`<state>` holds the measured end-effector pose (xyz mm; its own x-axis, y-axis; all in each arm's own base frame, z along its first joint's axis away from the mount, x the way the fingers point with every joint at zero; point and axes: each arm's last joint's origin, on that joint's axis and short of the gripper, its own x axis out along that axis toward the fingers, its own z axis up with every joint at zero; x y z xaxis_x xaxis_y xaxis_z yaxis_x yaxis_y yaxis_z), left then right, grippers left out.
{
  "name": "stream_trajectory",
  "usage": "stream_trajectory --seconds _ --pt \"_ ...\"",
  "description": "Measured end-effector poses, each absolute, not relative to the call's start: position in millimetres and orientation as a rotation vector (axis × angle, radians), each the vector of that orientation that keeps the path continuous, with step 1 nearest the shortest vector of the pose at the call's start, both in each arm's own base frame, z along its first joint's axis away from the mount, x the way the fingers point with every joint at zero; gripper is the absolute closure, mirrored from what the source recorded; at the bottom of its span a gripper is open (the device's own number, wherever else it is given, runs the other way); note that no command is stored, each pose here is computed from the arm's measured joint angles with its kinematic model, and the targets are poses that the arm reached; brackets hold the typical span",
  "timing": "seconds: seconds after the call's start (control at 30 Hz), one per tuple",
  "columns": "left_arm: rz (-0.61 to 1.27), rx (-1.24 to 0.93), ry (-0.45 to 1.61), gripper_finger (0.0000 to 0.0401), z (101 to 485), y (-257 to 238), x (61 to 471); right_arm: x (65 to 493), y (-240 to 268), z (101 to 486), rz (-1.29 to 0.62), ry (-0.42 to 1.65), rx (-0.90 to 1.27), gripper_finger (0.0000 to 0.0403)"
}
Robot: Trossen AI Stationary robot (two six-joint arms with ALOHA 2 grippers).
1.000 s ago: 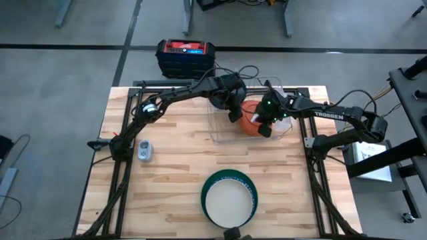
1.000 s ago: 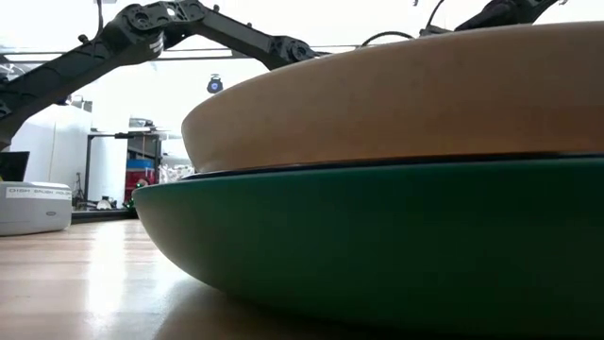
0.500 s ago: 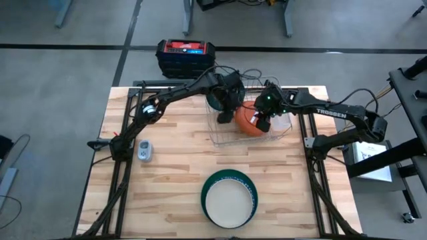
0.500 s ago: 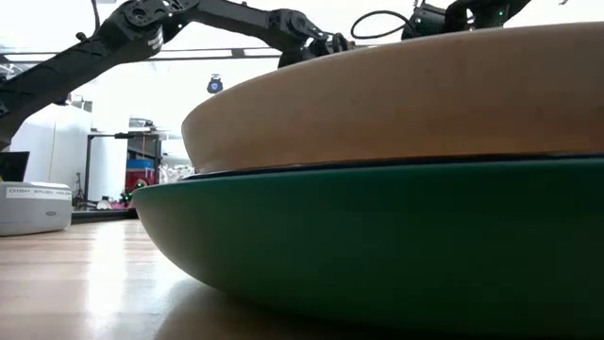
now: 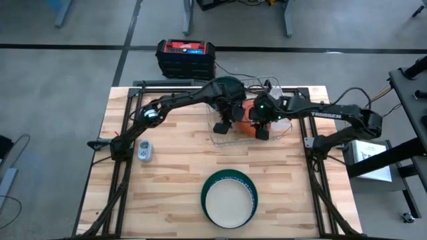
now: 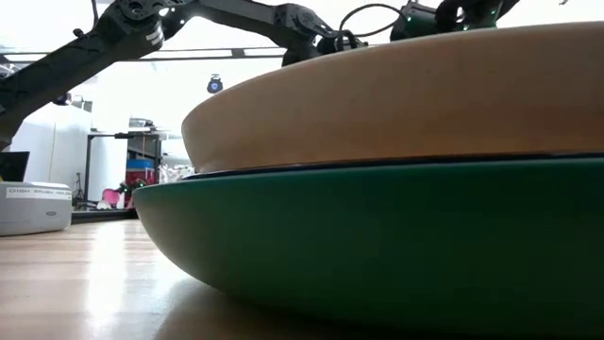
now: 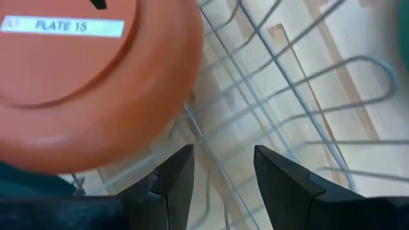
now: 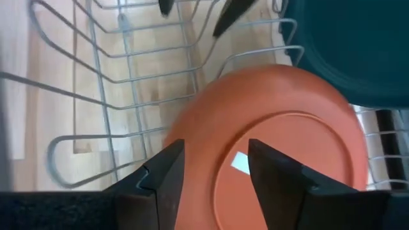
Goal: Sort dishes
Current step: Put the orange plate in the dish rack
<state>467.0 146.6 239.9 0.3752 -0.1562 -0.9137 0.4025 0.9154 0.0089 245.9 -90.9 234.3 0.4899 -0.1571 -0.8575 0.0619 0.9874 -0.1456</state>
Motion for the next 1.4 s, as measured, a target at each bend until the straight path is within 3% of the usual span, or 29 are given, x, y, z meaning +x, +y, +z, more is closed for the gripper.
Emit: stream_trajectory --seconds 0.47,0.83,0.97,1.17,1.4 --pt "-0.325 0.299 1.166 0.0249 325 135 411 261 -92 223 -0.191 1.044 -0.09 0.0225" --pt "-0.147 0.184 1.145 0.0249 383 156 348 259 -92 226 -0.222 1.031 -0.045 0.0242" --pt "-0.172 0.099 1.096 0.0249 377 155 339 262 -89 223 -0.222 1.035 -0.027 0.0245" --pt "-0.216 0.08 1.114 0.0249 324 142 336 270 -77 224 -0.18 0.986 -0.07 0.024" --pt "-0.154 0.108 0.969 0.0249 293 126 322 282 -66 227 -0.129 0.968 -0.224 0.0242"
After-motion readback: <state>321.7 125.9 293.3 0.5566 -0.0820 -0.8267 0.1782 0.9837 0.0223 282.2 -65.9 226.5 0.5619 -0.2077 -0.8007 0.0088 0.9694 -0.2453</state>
